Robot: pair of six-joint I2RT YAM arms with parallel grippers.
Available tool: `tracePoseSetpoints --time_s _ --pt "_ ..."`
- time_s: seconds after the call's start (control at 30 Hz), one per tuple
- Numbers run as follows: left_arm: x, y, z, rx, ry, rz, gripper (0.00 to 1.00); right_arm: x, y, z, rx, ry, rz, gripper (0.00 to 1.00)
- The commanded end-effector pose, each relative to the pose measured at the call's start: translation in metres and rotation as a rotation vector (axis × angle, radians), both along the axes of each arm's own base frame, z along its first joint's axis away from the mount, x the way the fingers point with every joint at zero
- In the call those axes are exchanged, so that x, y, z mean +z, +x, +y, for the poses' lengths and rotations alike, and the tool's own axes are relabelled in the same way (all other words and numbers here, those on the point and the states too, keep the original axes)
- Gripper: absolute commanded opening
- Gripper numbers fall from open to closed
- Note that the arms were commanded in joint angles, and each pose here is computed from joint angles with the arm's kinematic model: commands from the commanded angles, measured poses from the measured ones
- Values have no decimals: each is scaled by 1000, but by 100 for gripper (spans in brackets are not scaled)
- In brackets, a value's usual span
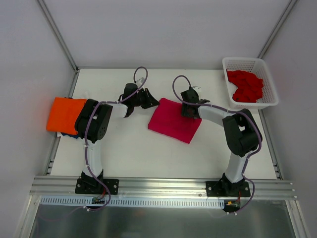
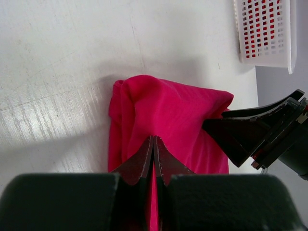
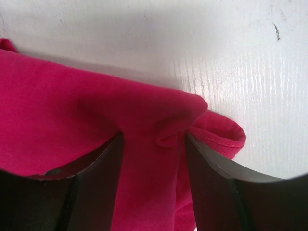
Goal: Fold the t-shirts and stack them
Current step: Fold the tshirt
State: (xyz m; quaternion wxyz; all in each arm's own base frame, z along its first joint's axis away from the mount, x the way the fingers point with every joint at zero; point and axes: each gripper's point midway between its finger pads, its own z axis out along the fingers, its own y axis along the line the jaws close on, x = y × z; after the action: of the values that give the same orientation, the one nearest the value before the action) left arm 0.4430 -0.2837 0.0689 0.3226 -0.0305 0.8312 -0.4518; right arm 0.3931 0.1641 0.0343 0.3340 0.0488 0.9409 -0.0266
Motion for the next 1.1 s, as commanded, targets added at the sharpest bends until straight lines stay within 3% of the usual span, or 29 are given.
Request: tracePoseSetpoints --time_s 0.0,0.13,0.2,0.43,0.73,0.97,1.07 --pt "38 9 -3 -16 -46 -92 0 11 15 8 6 31 -40 57" --pt "34 10 -4 -21 -49 -82 0 11 14 8 7 36 -38 59" --pt "34 9 -4 -22 -48 -82 7 11 14 7 7 32 -37 62" --pt "24 9 9 29 35 -78 57 12 13 8 9 40 -38 63" --pt "23 10 9 24 49 -70 54 9 12 9 7 46 -34 62" --pt "23 11 4 3 21 -66 43 5 11 10 11 48 -27 58" --pt "23 11 3 -1 17 -65 31 4 12 11 12 55 -30 53"
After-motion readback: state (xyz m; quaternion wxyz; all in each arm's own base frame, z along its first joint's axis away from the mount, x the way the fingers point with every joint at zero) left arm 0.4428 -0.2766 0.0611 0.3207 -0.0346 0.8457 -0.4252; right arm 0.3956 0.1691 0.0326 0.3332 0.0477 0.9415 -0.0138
